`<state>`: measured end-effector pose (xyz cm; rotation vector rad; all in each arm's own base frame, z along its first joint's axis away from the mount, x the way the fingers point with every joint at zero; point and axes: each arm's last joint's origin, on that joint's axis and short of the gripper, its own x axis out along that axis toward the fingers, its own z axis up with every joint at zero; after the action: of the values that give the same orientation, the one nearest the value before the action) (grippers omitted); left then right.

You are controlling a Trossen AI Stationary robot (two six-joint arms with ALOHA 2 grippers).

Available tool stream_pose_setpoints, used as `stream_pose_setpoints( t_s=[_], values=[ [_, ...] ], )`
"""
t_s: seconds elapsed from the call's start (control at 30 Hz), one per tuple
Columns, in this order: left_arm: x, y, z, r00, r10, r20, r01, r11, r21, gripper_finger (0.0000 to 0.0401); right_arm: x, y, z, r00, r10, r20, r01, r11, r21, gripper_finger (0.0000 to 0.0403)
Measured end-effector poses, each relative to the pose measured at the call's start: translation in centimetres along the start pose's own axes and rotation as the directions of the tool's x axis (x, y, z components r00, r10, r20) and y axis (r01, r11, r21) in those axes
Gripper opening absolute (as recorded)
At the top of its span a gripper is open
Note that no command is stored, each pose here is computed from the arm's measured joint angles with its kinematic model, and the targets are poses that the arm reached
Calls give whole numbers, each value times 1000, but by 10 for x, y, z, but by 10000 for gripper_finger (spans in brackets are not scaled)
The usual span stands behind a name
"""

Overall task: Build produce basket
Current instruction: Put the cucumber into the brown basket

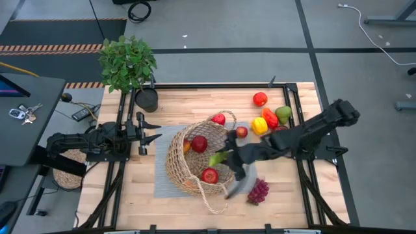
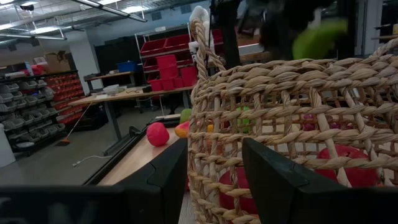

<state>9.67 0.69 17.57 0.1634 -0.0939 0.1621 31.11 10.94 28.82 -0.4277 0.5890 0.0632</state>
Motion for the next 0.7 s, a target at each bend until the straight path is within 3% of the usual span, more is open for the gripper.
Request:
stream_pose_setpoints(
  t_s=[0.13,0.33,0.53,0.7],
  values=[
    [0,0,0,1000,0,0,0,1000,0,160,33,-2,-14,993,80,-84,-75,995,58,170],
    [0,0,0,1000,0,0,0,1000,0,160,62,-4,-14,978,158,-138,-144,984,105,170],
    [0,0,0,1000,0,0,0,1000,0,160,67,-11,-7,968,173,-181,-154,981,116,175],
    [0,0,0,1000,0,0,0,1000,0,160,60,-20,1,968,205,-144,-185,973,141,213]
  ],
)
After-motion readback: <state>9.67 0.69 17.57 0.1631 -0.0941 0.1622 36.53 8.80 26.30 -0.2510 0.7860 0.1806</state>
